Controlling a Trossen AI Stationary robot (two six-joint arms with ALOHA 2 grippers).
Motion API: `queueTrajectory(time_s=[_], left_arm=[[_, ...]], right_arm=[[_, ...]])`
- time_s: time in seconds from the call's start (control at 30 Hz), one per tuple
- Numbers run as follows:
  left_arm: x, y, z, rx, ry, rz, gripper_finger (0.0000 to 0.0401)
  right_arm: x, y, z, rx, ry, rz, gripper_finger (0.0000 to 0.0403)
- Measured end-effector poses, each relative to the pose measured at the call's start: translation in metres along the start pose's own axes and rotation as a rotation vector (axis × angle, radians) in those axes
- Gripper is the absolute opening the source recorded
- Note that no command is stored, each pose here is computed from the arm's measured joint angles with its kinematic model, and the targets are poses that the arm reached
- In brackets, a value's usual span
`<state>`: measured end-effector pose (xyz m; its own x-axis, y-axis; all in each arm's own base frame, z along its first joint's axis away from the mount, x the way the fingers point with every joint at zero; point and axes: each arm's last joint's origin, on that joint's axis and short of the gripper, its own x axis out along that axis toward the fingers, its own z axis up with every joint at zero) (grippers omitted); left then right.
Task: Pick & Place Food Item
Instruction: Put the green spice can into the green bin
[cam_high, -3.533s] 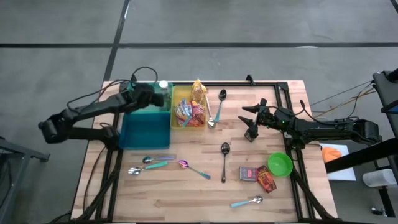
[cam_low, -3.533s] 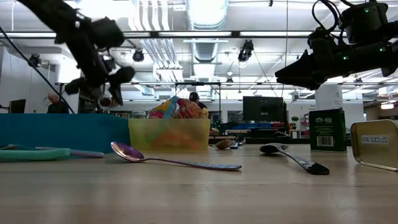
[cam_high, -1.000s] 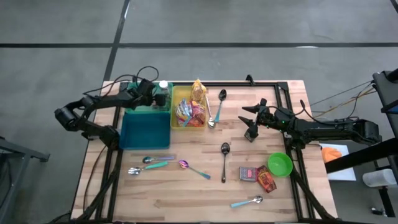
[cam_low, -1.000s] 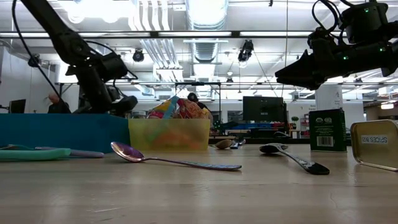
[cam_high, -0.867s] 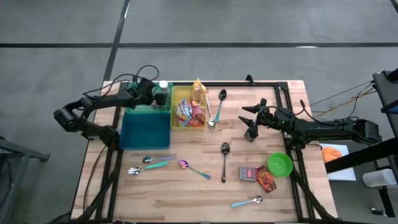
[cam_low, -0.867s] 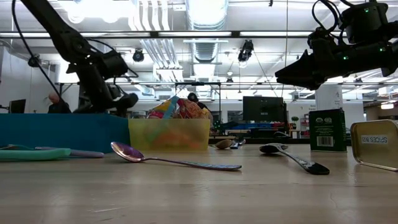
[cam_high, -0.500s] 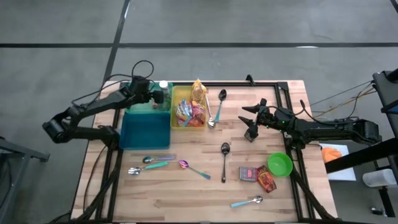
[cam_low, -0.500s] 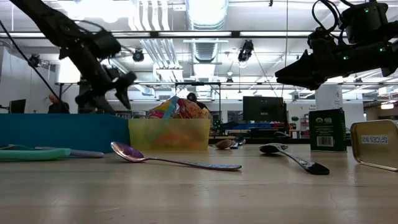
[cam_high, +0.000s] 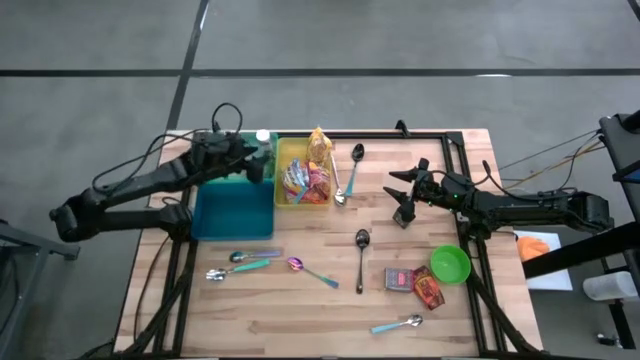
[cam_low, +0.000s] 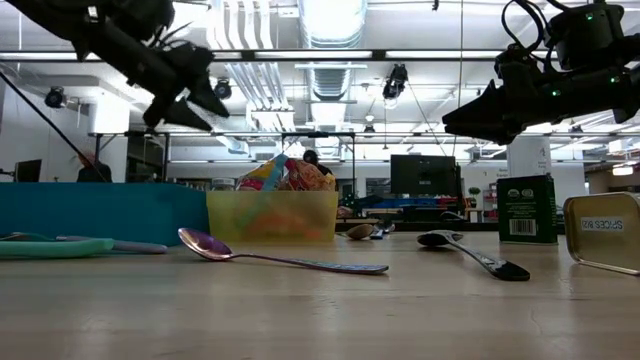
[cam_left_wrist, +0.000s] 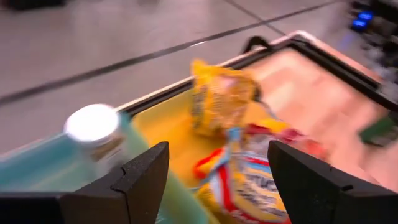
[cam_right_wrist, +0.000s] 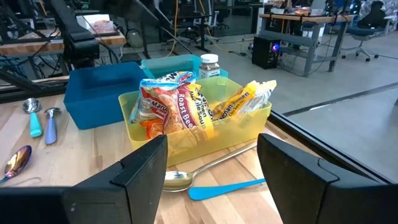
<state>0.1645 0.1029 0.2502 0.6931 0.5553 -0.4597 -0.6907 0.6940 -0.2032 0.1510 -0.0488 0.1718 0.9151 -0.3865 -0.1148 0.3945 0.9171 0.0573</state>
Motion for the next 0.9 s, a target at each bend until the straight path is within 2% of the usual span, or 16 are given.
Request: queueTrajectory(time_s=[0.33,0.47,0.67,0.77,0.9], left_arm=[[-0.012,-0.051,-0.004,0.283,-0.103,-0.26,0.0276],[-0.015,-0.066,-0.01,0.35,-0.118,-0.294,0.0276],[-0.018,-0.077,-0.016,0.447,-0.124,-0.328,0.0276],[-0.022,-0.084,-0.016,0.525,-0.153,-0.426,0.0276],[-0.032,-0.091,-0.016,0.698,-0.231,-0.519,0.0276]], right_arm=[[0.0,0.0,0.0,0.0,0.0,0.001,0.0246],[0.0,0.0,0.0,0.0,-0.001,0.0,0.0246],[0.0,0.0,0.0,0.0,-0.001,0.0,0.0246],[0.0,0.0,0.0,0.0,0.0,0.0,0.0246],[0.0,0.0,0.0,0.0,-0.001,0.0,0.0246]])
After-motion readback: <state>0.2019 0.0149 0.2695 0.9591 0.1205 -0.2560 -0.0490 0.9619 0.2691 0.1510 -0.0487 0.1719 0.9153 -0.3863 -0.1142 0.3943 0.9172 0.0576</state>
